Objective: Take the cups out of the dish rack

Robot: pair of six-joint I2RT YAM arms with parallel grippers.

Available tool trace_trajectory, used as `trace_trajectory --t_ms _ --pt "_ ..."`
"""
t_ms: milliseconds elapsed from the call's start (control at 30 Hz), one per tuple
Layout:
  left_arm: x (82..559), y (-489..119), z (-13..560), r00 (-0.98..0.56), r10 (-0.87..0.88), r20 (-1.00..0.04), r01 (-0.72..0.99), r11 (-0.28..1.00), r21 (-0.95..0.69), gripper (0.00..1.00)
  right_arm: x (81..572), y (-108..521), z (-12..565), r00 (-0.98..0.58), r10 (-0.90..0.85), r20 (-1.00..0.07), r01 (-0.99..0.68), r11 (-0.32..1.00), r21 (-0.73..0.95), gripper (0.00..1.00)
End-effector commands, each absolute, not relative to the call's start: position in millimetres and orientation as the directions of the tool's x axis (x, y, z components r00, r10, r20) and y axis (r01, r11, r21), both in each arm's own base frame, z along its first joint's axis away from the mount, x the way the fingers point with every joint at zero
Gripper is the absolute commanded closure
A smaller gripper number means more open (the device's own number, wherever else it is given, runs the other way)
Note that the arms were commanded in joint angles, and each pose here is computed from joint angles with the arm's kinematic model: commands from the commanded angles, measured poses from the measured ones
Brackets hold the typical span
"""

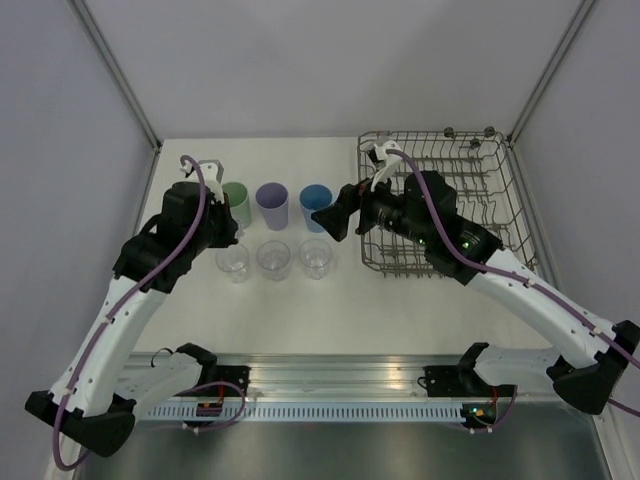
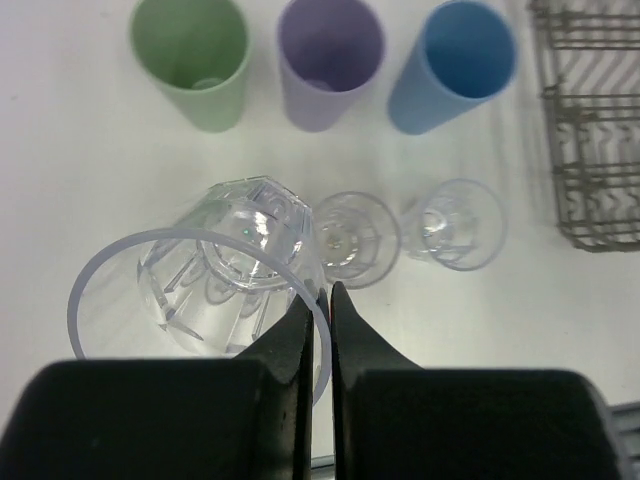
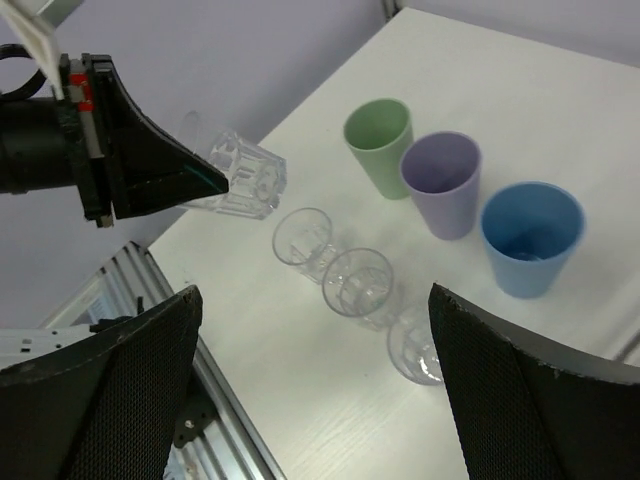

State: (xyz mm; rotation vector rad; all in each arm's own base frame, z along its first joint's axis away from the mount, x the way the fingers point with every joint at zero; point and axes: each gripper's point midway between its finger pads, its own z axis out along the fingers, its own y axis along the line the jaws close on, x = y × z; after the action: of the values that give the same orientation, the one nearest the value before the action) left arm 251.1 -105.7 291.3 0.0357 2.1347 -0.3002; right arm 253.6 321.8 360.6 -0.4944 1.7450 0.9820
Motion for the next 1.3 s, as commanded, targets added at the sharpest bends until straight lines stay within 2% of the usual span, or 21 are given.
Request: trace_trajectory --t_ms 0,233,500,833,1267 --pt "265.3 -66.7 290.6 -0.548 -0.044 -0.835 0.012 0.998 -0.060 0.98 252.0 286.7 363.7 -0.322 0.084 -0.943 -0.675 0.678 0.291 0.02" --pt "290.2 -38.8 253.9 -0.644 -0.098 -0.759 -0.102 0.994 -0.041 0.98 231.6 244.3 352.9 -0.316 0.028 -0.948 -0.631 0.741 0.232 0.02" --pt "306.3 -12.6 203.4 -0.773 -0.151 -0.617 -0.191 0.982 -0.001 0.98 191.9 213.5 358.8 -0.313 0.034 -0.949 -0.661 0.710 0.243 0.02" --pt "323.8 14.3 162.3 -0.819 -0.254 -0.515 -0.266 0.963 -0.051 0.98 147.1 186.3 382.1 -0.247 0.093 -0.965 -0.732 0.635 0.248 0.02" --pt "320.9 44.8 110.8 -0.834 -0.332 -0.441 -0.380 0.925 0.023 0.98 140.0 174.4 386.2 -0.173 0.079 -0.982 -0.749 0.636 0.183 0.02"
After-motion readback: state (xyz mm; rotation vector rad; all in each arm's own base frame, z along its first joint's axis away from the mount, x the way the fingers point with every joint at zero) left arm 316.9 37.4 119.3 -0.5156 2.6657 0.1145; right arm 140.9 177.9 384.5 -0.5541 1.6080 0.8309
